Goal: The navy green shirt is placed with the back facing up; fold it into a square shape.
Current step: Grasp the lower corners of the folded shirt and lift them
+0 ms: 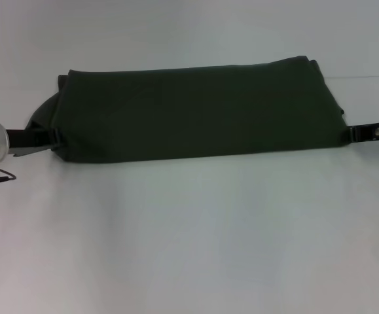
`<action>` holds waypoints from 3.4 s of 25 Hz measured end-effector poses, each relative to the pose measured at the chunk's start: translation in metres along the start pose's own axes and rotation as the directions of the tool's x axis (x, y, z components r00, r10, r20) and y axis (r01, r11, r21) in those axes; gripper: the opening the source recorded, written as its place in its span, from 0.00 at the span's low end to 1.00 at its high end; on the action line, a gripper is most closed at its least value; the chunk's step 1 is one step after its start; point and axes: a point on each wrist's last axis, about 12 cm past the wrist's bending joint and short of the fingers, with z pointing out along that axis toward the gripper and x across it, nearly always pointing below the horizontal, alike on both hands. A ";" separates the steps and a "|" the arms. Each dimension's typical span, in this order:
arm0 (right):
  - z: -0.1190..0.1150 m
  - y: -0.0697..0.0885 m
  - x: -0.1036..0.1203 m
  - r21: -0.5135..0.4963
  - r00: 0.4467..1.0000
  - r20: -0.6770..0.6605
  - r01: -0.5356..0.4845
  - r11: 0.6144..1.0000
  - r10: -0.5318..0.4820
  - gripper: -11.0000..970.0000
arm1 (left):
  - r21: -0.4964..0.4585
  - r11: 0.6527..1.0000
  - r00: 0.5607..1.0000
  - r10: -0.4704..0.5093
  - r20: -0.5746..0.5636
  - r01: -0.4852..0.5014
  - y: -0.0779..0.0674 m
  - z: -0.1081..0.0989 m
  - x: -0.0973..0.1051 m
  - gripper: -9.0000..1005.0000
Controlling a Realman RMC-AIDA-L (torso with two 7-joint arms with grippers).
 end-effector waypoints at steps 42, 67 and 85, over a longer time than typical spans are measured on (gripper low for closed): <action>0.013 0.009 -0.005 0.085 1.000 0.022 0.018 0.996 -0.020 0.54 | 0.003 1.000 1.000 0.014 0.004 -0.014 -0.001 -0.001 -0.001 0.01; 0.019 0.014 0.002 0.067 0.999 0.042 0.001 0.998 -0.003 0.31 | 0.001 1.000 1.000 0.019 0.011 -0.019 0.000 -0.003 -0.004 0.01; -0.001 0.003 -0.005 -0.016 1.000 0.016 -0.015 1.000 0.015 0.06 | 0.033 0.999 1.000 0.025 -0.006 -0.025 -0.002 -0.008 -0.007 0.01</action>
